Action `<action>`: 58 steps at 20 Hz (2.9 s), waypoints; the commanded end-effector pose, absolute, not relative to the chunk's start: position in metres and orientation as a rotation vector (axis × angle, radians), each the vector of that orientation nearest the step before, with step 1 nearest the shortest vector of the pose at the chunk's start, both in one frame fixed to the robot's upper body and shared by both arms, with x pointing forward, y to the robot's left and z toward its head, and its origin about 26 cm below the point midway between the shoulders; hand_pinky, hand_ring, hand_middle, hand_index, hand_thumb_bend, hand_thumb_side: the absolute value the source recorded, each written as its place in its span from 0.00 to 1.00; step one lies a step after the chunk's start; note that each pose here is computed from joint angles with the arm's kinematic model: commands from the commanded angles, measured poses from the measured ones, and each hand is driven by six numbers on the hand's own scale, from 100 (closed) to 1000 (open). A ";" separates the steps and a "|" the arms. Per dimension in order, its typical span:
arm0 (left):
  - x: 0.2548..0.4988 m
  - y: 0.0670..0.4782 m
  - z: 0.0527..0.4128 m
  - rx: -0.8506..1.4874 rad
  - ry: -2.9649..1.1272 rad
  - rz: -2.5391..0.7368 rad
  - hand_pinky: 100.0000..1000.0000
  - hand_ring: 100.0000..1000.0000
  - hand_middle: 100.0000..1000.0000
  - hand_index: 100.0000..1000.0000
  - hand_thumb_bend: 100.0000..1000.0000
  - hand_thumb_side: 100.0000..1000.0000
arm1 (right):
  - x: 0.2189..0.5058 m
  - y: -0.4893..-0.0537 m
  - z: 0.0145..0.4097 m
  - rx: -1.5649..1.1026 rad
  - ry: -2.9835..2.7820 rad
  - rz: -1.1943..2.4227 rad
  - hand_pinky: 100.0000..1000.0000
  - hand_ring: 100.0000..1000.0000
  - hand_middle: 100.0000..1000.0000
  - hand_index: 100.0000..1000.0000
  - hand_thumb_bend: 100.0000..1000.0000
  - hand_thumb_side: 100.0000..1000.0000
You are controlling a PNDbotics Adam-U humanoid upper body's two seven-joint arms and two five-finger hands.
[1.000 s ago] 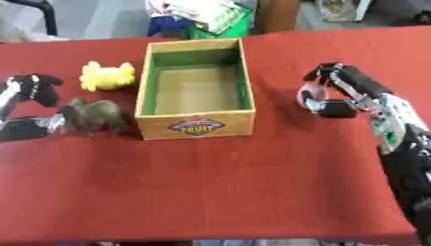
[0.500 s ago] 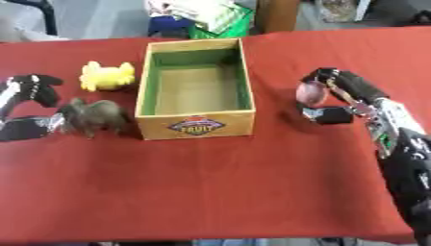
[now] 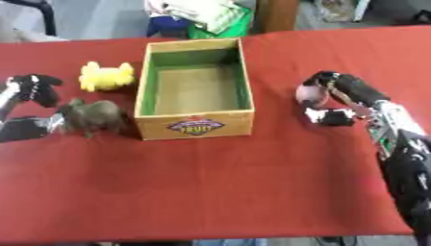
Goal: Pick up objects on the table and place them in the box.
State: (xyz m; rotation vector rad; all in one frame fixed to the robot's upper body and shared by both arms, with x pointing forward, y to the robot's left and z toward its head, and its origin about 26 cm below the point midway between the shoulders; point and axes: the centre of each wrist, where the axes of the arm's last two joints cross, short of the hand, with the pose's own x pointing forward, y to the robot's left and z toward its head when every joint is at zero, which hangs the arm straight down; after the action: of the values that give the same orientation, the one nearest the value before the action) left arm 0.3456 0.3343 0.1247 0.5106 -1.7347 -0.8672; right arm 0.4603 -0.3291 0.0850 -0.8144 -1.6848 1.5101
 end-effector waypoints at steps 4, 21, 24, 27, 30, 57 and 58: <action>0.346 0.340 0.136 0.538 -1.746 -0.888 0.57 0.51 0.46 0.76 0.23 0.15 | 0.463 -0.337 0.101 -0.867 -1.760 1.470 0.23 0.31 0.49 0.67 0.00 0.18; 0.345 0.340 0.138 0.533 -1.755 -0.883 0.57 0.51 0.46 0.76 0.23 0.15 | 0.487 -0.266 0.182 -0.638 -2.221 1.396 0.09 0.11 0.26 0.48 0.00 0.13; 0.347 0.337 0.140 0.525 -1.761 -0.892 0.57 0.51 0.46 0.76 0.23 0.15 | 0.492 -0.246 0.192 -0.541 -2.253 1.431 0.12 0.13 0.28 0.50 0.00 0.13; 0.348 0.334 0.142 0.514 -1.772 -0.900 0.57 0.51 0.46 0.76 0.23 0.15 | 0.496 -0.225 0.199 -0.466 -2.284 1.471 0.14 0.14 0.30 0.52 0.00 0.13; 0.350 0.331 0.145 0.505 -1.781 -0.911 0.57 0.51 0.46 0.76 0.23 0.15 | 0.498 -0.207 0.198 -0.400 -2.292 1.516 0.16 0.17 0.31 0.54 0.00 0.14; 0.379 0.334 0.159 0.642 -1.708 -1.081 0.62 0.56 0.51 0.76 0.32 0.17 | 0.486 -0.197 0.209 -0.360 -2.382 1.399 0.54 0.66 0.68 0.74 0.00 0.26; 0.383 0.334 0.159 0.651 -1.691 -1.112 0.62 0.57 0.52 0.77 0.34 0.17 | 0.484 -0.196 0.213 -0.345 -2.398 1.381 0.54 0.65 0.68 0.74 0.00 0.26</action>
State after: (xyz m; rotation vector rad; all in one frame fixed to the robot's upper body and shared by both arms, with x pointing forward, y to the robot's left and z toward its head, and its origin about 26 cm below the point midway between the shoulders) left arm 0.3804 0.3252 0.1477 0.5963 -1.7076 -1.0681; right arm 0.4858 -0.1922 0.1900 -0.3238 -2.3435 1.4069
